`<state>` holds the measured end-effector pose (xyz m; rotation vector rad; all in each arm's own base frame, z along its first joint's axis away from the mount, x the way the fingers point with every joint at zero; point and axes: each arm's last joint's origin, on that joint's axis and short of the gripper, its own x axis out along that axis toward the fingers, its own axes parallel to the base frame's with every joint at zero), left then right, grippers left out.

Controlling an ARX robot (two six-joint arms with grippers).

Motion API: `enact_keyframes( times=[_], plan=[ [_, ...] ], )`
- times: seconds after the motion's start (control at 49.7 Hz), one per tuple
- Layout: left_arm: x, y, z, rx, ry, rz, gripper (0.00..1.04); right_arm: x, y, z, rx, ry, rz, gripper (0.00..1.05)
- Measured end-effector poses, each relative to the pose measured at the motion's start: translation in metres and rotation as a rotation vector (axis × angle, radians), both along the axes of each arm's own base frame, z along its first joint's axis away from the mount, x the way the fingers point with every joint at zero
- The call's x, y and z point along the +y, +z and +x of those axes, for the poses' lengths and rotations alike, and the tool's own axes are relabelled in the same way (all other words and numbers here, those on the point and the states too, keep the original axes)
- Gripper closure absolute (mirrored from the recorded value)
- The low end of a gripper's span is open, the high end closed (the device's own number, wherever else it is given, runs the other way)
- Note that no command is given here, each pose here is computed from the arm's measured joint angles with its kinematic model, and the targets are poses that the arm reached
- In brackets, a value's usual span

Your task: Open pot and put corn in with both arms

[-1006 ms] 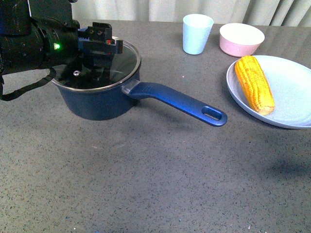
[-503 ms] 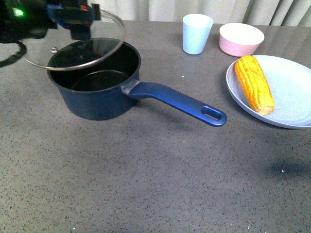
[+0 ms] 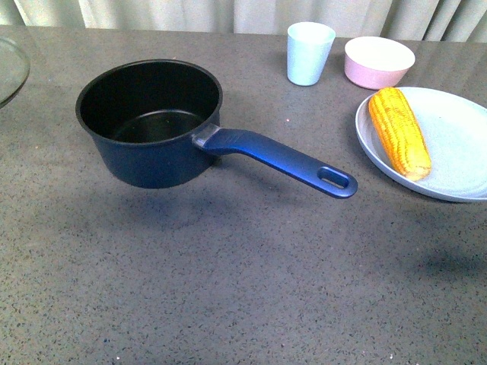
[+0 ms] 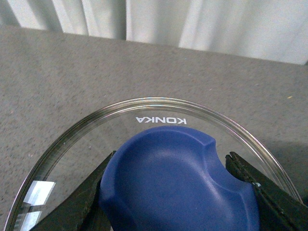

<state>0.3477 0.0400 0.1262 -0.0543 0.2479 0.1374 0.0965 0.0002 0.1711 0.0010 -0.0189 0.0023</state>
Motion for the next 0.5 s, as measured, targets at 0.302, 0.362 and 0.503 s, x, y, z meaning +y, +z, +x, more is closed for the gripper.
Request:
enact_keyframes(
  times=[0.302,0.362,0.503],
  plan=[
    [0.008,-0.041,-0.002,0.054,0.039,-0.034,0.46,0.0,0.0,0.0,0.0,0.0,0.0,0.09],
    [0.008,-0.047,-0.003,0.058,0.041,-0.035,0.46,0.0,0.0,0.0,0.0,0.0,0.0,0.09],
    [0.007,-0.055,-0.006,0.074,0.038,-0.04,0.46,0.0,0.0,0.0,0.0,0.0,0.0,0.09]
  ],
)
